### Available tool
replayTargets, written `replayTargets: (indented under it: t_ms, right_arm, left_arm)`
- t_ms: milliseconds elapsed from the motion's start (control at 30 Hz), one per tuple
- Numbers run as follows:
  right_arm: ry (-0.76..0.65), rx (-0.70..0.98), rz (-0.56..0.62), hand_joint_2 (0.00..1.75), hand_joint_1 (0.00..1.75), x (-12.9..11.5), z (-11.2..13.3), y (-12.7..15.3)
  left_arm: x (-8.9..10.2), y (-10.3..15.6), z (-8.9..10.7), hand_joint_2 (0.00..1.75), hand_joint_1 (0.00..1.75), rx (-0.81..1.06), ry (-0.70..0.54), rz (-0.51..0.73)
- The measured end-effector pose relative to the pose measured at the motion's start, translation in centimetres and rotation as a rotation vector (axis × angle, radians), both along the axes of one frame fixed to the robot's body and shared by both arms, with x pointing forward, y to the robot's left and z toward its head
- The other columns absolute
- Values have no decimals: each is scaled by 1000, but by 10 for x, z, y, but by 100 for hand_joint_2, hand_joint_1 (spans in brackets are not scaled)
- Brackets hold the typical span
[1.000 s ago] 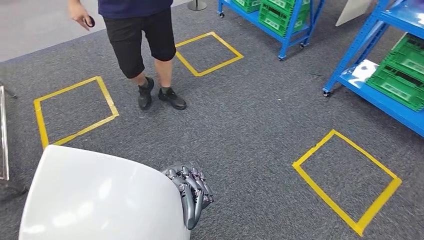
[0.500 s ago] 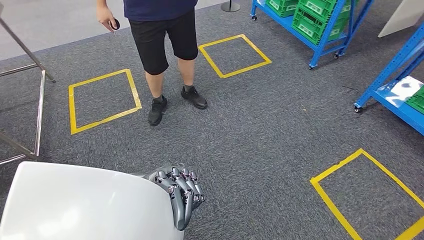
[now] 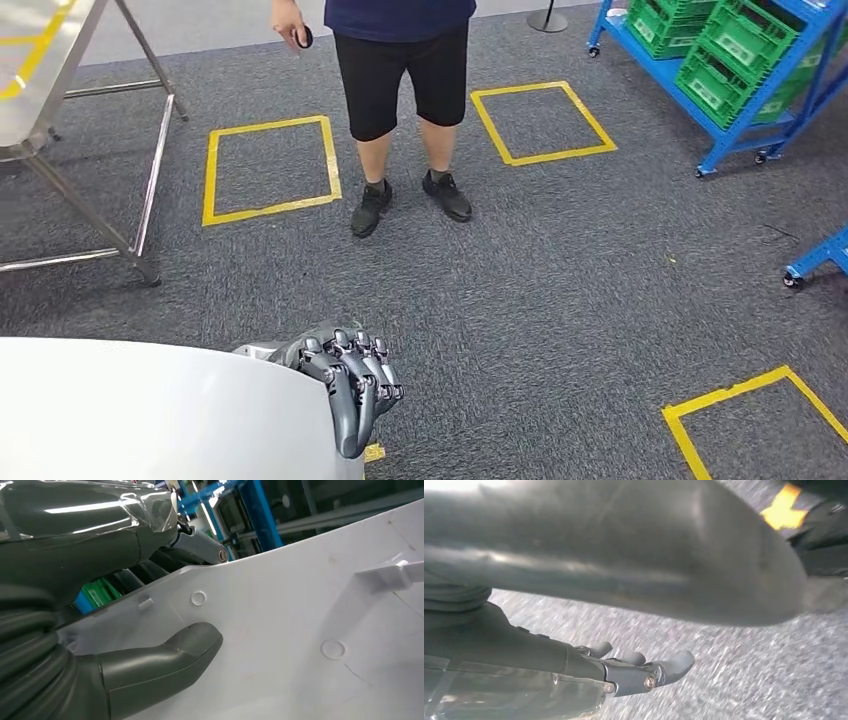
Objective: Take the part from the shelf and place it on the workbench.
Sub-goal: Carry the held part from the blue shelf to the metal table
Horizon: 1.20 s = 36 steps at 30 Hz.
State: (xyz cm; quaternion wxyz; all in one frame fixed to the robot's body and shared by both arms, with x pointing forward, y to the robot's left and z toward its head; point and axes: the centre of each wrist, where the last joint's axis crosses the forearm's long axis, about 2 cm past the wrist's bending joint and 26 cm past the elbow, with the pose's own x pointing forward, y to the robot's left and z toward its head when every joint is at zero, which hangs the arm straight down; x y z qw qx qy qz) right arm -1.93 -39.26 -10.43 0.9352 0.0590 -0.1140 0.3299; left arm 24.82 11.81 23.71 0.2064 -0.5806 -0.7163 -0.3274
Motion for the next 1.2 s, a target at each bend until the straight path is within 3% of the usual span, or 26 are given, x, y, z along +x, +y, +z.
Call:
replayTargets:
  t_ms: [567, 800, 1200]
  right_arm:
    - [24, 4, -14, 0, 0, -3, 0, 2]
    - [-4, 26, -13, 0, 0, 6, -1, 8]
    - [31, 38, -5, 0, 0, 2, -2, 11]
  left_arm:
    - [0, 0, -2, 175, 175, 33, -16, 10]
    - [3, 0, 1, 175, 175, 29, -12, 27]
    - [5, 35, -18, 175, 175, 101, 23, 55]
